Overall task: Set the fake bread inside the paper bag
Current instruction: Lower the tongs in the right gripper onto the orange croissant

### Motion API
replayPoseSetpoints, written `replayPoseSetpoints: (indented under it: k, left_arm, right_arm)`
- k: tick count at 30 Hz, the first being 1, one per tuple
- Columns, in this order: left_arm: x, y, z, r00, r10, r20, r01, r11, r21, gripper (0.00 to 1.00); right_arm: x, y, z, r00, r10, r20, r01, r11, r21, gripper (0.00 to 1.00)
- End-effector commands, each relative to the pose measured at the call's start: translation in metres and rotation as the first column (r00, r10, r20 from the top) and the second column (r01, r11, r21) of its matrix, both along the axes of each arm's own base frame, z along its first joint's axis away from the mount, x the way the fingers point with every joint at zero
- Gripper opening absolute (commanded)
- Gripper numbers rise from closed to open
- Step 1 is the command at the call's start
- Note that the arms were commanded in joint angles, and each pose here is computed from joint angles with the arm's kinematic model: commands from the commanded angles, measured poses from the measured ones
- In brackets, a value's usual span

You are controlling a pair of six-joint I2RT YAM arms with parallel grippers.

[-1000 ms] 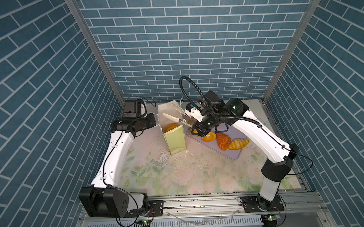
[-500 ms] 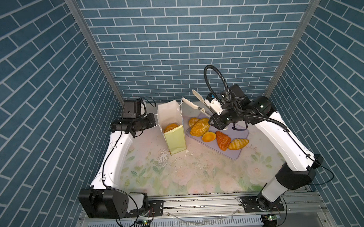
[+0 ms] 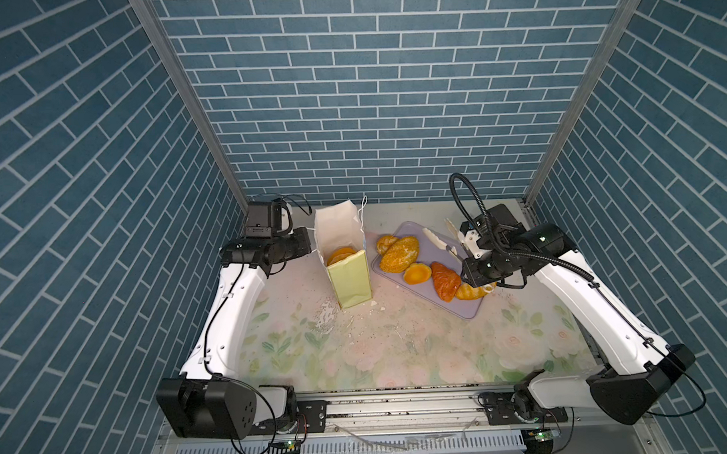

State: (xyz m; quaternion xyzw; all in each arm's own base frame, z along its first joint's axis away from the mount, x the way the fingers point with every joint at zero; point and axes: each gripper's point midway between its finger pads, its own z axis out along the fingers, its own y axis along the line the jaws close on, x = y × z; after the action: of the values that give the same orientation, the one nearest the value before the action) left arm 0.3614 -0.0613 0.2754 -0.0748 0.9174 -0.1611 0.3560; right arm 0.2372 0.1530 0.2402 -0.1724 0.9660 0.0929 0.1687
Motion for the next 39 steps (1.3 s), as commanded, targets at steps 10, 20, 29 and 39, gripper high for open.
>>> replayPoseSetpoints:
  k: [10, 20, 29, 39]
  left_arm:
    - [-0.007, -0.001, 0.003, 1.0, -0.022, 0.014, 0.022, 1.0, 0.001, 0.06]
    - [-0.009, 0.0, 0.003, 1.0, -0.015, 0.02, 0.015, 1.0, -0.002, 0.06]
    - [-0.01, 0.001, 0.0, 1.0, -0.012, 0.01, 0.012, 1.0, 0.004, 0.06]
    - [-0.009, 0.003, -0.004, 1.0, -0.009, 0.0, 0.009, 1.0, 0.018, 0.06]
  right_arm:
    - [-0.015, -0.024, -0.059, 0.978, -0.149, -0.144, 0.147, 0.989, -0.025, 0.37]
    - [-0.03, -0.037, -0.088, 0.958, -0.183, -0.222, 0.167, 0.982, -0.087, 0.37]
    - [-0.023, -0.024, -0.101, 0.952, -0.124, -0.279, 0.111, 0.992, -0.061, 0.39]
    - [-0.01, -0.026, -0.115, 0.938, -0.105, -0.33, 0.057, 0.987, -0.15, 0.42]
